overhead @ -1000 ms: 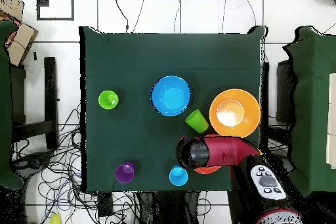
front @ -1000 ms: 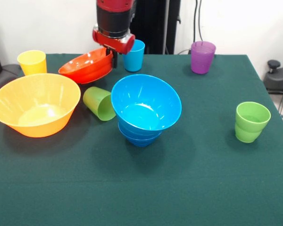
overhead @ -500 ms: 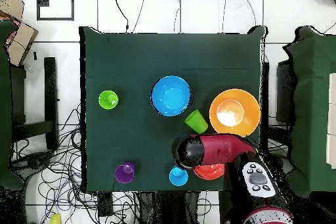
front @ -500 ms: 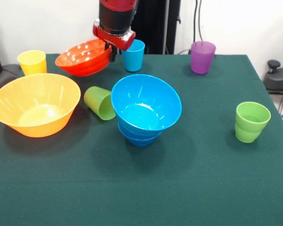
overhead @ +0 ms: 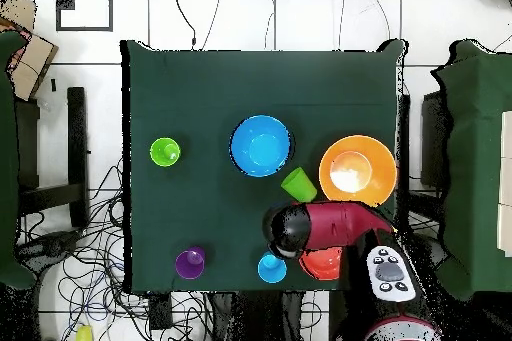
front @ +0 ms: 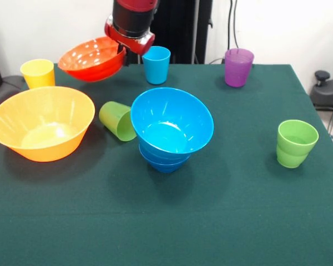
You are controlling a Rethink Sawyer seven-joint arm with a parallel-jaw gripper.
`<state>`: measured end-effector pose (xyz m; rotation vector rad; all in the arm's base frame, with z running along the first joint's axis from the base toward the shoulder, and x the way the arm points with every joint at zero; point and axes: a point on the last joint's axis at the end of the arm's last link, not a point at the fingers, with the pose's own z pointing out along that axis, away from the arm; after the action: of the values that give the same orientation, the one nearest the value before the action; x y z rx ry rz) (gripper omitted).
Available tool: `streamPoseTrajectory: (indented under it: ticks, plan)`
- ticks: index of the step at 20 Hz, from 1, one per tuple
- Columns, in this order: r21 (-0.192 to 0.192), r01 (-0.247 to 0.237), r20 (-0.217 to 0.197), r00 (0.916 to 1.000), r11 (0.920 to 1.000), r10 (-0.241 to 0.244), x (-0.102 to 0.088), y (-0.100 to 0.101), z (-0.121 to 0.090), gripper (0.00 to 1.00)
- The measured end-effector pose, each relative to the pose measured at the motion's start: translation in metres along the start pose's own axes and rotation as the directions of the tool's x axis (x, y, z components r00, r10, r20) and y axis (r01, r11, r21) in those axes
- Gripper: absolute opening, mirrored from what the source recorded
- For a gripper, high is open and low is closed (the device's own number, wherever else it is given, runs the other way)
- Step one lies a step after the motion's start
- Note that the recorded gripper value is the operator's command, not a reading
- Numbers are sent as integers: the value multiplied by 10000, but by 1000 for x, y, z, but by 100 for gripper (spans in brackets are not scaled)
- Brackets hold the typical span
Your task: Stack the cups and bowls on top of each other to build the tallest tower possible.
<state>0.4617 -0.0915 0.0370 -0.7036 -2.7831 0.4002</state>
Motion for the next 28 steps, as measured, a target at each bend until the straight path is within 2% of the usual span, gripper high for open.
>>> streamPoseTrajectory:
  ticks: [8,21,28]
  plan:
    - [113,-398,-26,9992,9991,398,-16,0,-20,0]
    - [446,-777,-129,9968,9960,784,-52,20,-69,0]
    - [559,-921,-233,9953,9942,935,-66,28,-88,0]
